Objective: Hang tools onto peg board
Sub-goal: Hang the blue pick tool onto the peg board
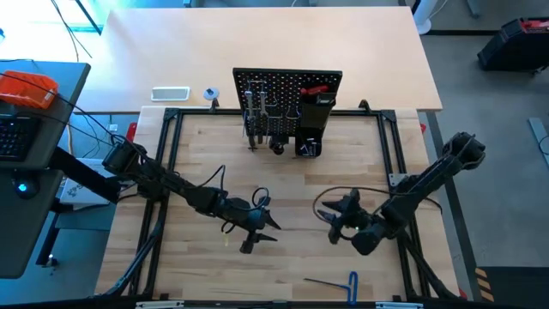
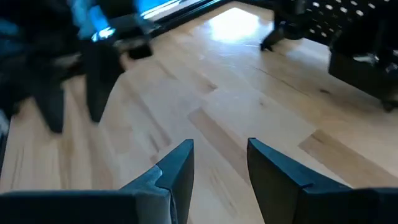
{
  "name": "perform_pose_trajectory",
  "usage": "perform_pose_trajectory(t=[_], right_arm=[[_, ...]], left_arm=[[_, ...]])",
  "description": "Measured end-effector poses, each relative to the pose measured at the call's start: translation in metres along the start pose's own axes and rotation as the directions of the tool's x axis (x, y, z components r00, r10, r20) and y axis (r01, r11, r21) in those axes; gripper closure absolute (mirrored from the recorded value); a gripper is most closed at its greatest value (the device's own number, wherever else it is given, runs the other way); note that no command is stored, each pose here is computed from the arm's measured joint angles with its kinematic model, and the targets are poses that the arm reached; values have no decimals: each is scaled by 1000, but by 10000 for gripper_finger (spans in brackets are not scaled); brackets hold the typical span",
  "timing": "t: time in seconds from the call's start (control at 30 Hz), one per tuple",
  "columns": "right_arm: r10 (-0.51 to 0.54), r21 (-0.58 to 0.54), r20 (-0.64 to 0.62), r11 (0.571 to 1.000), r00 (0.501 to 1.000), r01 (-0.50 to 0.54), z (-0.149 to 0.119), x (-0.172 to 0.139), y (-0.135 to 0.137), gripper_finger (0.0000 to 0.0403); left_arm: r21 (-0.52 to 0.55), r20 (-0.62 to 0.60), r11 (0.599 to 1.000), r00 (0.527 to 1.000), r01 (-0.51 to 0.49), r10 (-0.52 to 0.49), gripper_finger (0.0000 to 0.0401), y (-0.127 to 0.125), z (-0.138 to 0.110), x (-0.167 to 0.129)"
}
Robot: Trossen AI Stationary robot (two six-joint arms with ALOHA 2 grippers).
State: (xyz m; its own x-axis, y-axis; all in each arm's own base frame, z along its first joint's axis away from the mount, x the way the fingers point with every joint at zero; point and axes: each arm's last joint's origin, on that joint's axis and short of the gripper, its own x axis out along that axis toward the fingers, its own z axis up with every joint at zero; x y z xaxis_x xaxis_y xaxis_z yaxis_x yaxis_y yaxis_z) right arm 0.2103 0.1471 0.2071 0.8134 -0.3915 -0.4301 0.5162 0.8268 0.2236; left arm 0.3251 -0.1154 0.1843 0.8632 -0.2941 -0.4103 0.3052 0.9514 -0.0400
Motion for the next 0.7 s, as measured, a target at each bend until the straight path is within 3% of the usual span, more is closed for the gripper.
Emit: perform_pose_trajectory(t=[0.23,0.37,0.7], right_arm=[[-16,172,53,985,998,7,10,9,0,261],[13,311,40,950,999,-25,14,13,2,261],[120,640,-96,768,988,-31,12,15,4,261]], left_arm=[[1,0,1000,1000,0,0,231,0,0,0],[1,0,1000,1000,0,0,231,0,0,0],[1,0,1000,1000,1,-1,231,0,0,0]])
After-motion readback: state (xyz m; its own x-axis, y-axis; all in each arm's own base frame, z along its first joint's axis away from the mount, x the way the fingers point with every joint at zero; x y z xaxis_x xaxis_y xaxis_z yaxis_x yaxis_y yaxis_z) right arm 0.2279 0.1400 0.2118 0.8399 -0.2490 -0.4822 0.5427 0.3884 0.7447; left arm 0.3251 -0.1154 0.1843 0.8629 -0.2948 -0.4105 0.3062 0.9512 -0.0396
